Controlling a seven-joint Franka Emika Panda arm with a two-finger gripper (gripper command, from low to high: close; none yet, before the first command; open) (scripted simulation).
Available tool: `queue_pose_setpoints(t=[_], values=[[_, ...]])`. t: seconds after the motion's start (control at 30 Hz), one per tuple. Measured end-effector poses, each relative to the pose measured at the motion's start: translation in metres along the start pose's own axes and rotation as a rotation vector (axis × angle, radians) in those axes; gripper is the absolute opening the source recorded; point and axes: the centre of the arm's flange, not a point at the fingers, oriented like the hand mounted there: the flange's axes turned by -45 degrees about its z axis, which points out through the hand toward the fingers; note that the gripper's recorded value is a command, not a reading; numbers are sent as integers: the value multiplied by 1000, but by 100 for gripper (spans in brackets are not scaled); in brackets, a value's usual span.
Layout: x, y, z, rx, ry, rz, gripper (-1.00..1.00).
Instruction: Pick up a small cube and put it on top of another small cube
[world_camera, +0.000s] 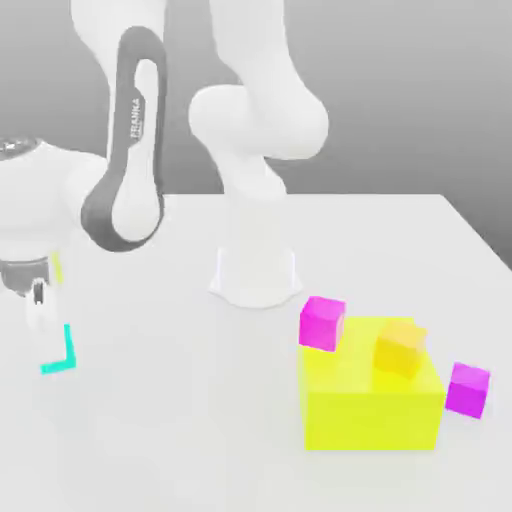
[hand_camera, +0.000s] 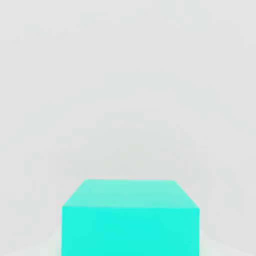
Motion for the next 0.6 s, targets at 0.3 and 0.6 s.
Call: queue_pose_setpoints(t=[0.3,0.6], values=[[-167,-167,-78,22,-23,-330,-100],[-351,-206,-89,-26,0,-606,-100]])
